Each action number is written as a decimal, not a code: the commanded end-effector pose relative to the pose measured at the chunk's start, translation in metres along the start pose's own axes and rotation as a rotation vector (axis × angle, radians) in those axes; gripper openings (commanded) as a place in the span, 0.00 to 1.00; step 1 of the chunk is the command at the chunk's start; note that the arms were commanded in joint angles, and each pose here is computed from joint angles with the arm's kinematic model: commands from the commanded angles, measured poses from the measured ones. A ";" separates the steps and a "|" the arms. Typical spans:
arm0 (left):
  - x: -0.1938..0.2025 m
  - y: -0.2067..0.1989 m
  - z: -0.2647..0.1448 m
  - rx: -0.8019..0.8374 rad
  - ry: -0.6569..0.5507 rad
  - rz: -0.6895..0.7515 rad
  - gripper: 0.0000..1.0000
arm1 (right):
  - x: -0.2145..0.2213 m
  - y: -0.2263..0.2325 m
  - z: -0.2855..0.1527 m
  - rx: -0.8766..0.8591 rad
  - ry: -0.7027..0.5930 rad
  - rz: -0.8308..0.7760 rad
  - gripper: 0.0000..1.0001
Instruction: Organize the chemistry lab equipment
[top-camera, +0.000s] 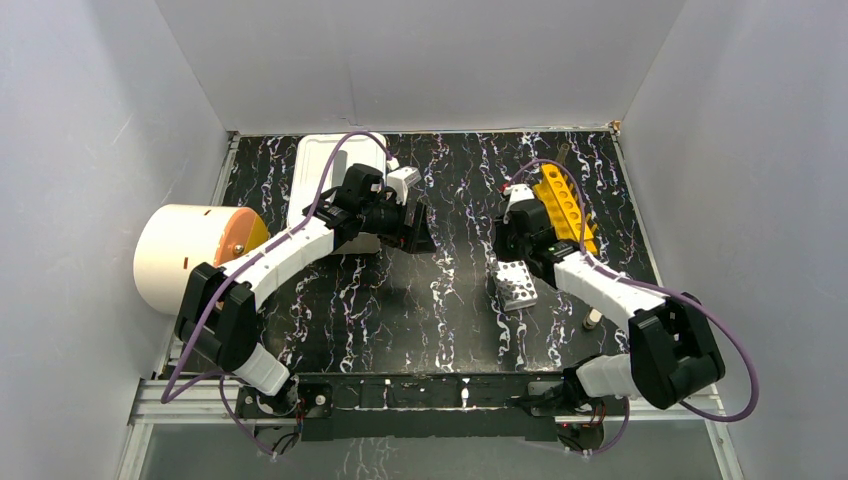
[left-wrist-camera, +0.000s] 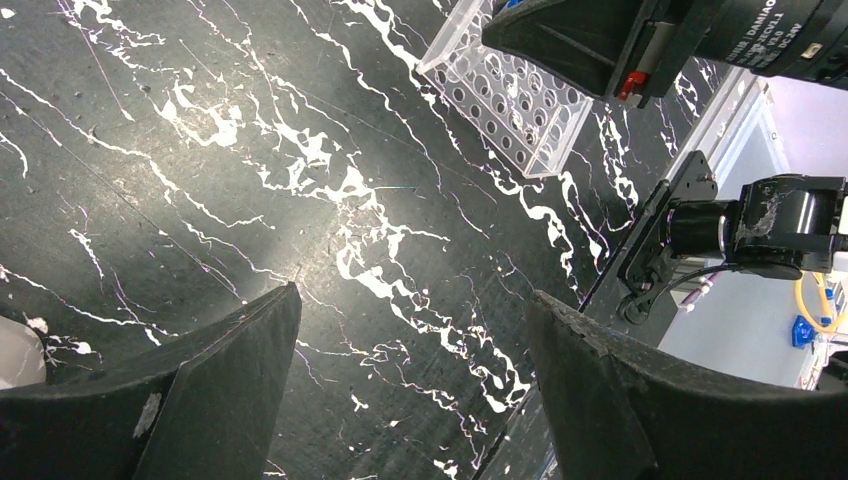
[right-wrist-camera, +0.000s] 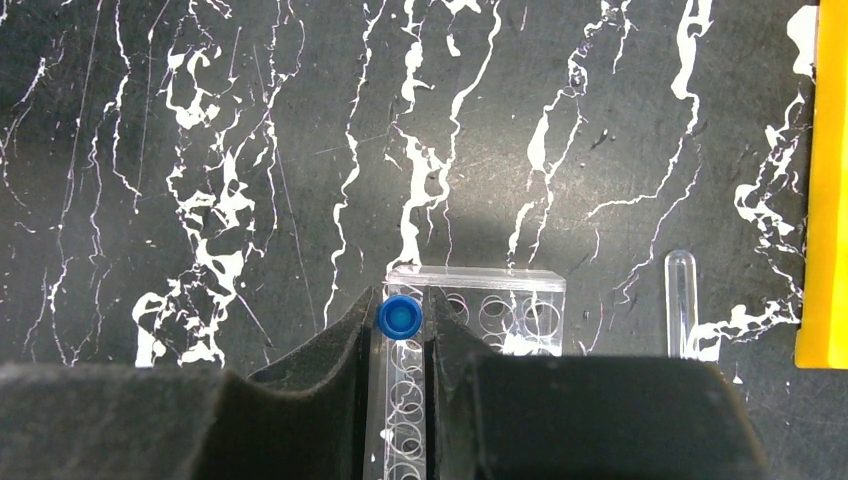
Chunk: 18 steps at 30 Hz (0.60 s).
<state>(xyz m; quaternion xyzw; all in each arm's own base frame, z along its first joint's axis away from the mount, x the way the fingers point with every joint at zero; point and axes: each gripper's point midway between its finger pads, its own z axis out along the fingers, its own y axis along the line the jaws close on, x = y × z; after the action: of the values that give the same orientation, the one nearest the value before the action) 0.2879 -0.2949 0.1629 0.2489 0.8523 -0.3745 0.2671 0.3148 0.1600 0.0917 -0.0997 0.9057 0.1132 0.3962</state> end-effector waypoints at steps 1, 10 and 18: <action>-0.007 -0.009 -0.013 0.002 -0.030 0.027 0.82 | -0.020 0.000 0.011 -0.001 -0.104 -0.025 0.15; -0.013 -0.006 -0.016 -0.028 -0.042 0.029 0.82 | -0.039 -0.005 0.034 0.046 -0.170 -0.008 0.14; -0.011 -0.002 -0.021 -0.064 -0.054 0.026 0.82 | -0.062 -0.004 0.055 0.060 -0.230 -0.038 0.14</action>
<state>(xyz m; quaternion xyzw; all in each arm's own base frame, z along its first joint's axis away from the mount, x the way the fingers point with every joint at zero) 0.2914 -0.2873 0.1594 0.2379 0.8638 -0.3507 0.2725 0.3690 0.1739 0.0812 -0.0931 0.8792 0.0985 0.4567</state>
